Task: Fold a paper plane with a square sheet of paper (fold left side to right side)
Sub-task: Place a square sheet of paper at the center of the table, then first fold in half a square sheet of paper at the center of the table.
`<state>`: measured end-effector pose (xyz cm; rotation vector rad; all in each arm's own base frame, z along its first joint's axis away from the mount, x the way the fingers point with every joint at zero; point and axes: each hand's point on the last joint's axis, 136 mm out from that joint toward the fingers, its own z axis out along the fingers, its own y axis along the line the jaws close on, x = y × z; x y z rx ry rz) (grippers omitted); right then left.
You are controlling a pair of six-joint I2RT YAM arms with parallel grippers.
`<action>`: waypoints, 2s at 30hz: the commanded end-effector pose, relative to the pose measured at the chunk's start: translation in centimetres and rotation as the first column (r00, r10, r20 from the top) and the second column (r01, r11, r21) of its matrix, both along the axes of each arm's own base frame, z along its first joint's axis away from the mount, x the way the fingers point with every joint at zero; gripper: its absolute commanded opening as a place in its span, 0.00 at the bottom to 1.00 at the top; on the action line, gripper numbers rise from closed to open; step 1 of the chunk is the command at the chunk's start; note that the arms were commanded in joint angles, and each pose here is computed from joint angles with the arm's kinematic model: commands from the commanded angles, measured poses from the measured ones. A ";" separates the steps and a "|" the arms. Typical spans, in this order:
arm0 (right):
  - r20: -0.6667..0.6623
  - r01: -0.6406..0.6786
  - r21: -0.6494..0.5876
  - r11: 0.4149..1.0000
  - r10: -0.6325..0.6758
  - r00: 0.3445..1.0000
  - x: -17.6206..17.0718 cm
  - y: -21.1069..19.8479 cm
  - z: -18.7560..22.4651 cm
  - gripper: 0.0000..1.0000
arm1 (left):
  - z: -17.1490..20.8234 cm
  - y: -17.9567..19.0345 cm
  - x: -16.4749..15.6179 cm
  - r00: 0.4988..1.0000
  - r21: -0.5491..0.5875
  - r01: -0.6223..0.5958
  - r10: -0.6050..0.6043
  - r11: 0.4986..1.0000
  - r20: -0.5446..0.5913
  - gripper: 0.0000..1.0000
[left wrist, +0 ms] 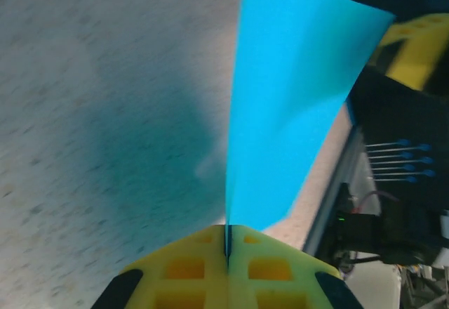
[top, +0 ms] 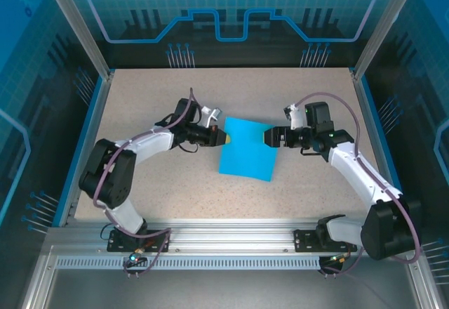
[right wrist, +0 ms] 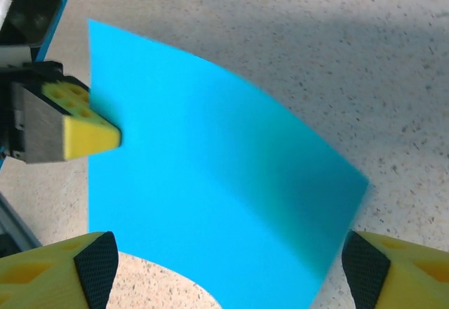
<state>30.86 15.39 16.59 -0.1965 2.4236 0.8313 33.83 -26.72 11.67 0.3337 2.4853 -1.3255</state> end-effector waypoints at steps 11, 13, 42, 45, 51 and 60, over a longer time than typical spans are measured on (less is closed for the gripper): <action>-0.184 -0.005 0.021 1.000 0.009 0.983 0.7 4.8 -6.7 0.49 | -6.2 4.4 0.4 0.978 0.359 -0.085 0.147 0.929 -0.150 0.00; -0.213 0.002 0.014 1.000 0.001 0.977 1.1 5.3 -7.8 0.40 | -6.2 4.6 0.5 0.977 0.366 -0.091 0.155 0.926 -0.149 0.00; -0.471 0.009 -0.162 0.987 -0.085 0.878 0.3 5.4 -17.5 0.19 | -1.1 0.1 1.0 0.969 0.045 -0.063 0.072 0.997 -0.235 0.50; -0.467 0.009 -0.150 0.989 -0.079 0.881 0.4 5.6 -17.3 0.19 | -1.0 -1.0 1.2 0.966 0.003 -0.048 0.047 0.999 -0.254 0.54; -0.427 0.017 -0.097 0.995 -0.057 0.903 1.0 6.3 -16.0 0.22 | -2.1 -2.9 1.5 0.961 0.003 -0.017 0.017 1.000 -0.274 0.55; -0.339 0.056 -0.036 0.998 -0.065 0.939 2.1 5.7 -12.3 0.30 | -3.2 -3.8 1.9 0.958 0.011 -0.013 0.016 1.000 -0.287 0.34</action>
